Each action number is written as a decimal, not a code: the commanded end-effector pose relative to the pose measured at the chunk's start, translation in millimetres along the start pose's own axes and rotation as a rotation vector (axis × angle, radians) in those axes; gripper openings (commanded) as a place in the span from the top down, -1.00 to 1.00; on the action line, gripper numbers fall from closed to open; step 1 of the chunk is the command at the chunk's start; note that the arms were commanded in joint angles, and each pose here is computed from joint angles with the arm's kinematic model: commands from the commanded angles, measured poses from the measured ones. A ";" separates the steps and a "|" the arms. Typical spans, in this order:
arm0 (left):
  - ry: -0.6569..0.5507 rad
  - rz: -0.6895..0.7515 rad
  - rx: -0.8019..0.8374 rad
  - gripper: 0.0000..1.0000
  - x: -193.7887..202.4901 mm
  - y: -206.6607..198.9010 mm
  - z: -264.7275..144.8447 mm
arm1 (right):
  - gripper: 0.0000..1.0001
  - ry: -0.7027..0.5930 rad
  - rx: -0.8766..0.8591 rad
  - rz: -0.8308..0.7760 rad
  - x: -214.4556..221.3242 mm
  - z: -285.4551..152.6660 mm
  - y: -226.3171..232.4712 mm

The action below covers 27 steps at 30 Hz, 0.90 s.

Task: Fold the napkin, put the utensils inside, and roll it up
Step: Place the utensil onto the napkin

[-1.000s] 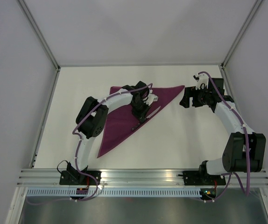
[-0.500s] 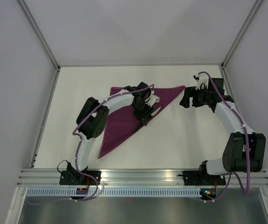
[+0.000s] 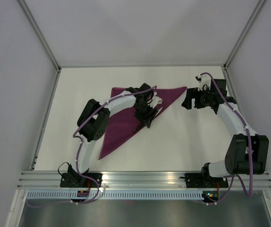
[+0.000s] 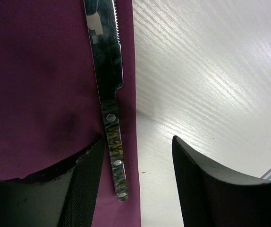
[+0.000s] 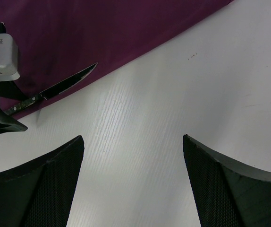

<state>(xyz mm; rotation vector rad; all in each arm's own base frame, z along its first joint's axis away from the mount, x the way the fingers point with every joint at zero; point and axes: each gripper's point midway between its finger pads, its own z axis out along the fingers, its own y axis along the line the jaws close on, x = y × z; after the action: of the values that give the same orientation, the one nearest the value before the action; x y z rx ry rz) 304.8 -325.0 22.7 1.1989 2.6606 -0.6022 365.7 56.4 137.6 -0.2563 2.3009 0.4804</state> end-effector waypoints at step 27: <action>-0.183 0.066 -0.032 -0.36 -40.8 -18.4 -66.0 | -0.80 -0.002 0.061 0.026 2.0 8.0 -18.4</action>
<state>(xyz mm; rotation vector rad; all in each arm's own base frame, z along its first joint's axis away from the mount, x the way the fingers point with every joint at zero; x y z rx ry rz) 312.7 -327.4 60.0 1.1767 2.5711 -0.5984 370.6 47.7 127.6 -0.2221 2.3261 0.4405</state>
